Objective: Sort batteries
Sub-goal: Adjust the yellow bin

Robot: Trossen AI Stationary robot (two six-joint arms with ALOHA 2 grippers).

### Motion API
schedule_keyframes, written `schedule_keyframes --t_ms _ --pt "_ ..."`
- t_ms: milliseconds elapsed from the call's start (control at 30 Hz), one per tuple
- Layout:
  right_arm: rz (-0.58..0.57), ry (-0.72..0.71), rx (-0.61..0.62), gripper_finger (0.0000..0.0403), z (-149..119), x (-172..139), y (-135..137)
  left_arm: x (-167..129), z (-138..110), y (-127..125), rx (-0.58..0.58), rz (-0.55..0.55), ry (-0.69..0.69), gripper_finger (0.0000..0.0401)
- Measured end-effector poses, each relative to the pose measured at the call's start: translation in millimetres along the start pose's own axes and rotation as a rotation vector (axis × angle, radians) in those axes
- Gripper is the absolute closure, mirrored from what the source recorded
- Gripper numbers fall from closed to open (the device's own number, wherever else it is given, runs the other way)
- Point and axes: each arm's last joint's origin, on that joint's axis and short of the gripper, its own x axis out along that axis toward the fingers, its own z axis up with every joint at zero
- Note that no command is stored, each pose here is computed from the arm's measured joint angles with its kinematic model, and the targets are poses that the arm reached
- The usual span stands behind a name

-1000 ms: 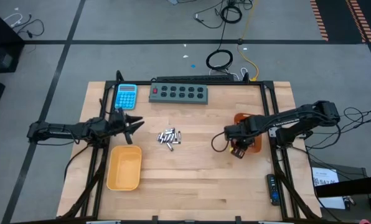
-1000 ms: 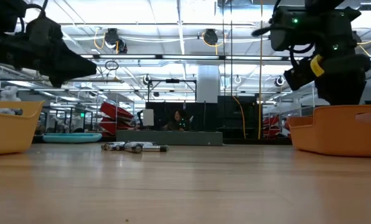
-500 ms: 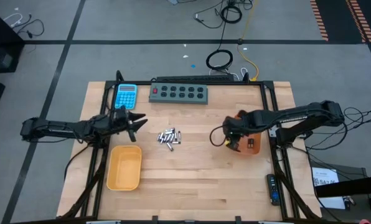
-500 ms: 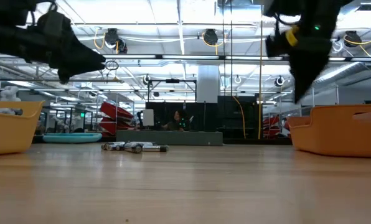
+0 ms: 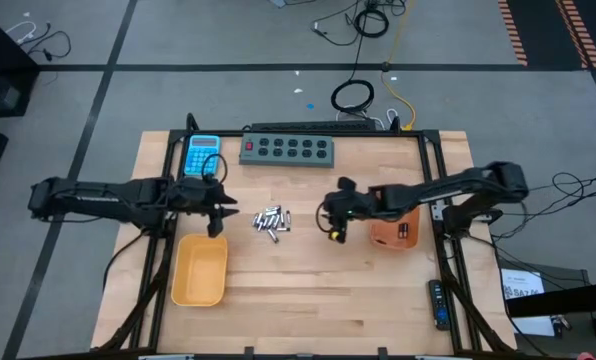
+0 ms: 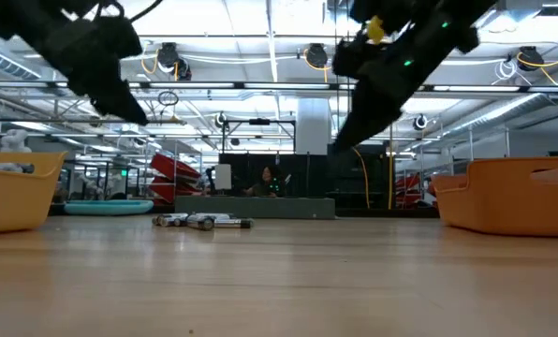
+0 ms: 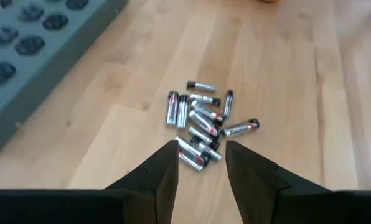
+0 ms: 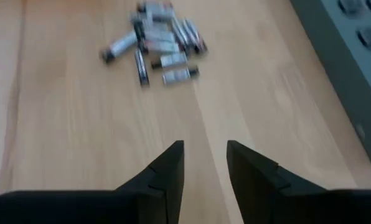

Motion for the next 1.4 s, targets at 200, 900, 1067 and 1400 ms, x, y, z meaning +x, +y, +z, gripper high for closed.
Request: schedule_keyframes --t_ms 200,900,1067,1400 --pt "-0.006 -0.157 -0.011 0.0291 4 45 9 -19 25 -5 0.002 -0.03 0.113 0.0242" --pt "-0.217 -0.425 -0.035 0.0291 -16 79 -11 -9 4 -46 -0.203 -0.031 0.542 0.0241" --pt "-0.217 -0.413 -0.032 0.0291 -18 80 -17 1 0 -54 -0.14 0.0 0.583 0.0241" --pt "-0.182 -0.404 -0.039 0.0291 -19 81 -18 31 -17 -56 0.016 0.131 0.803 0.0241"
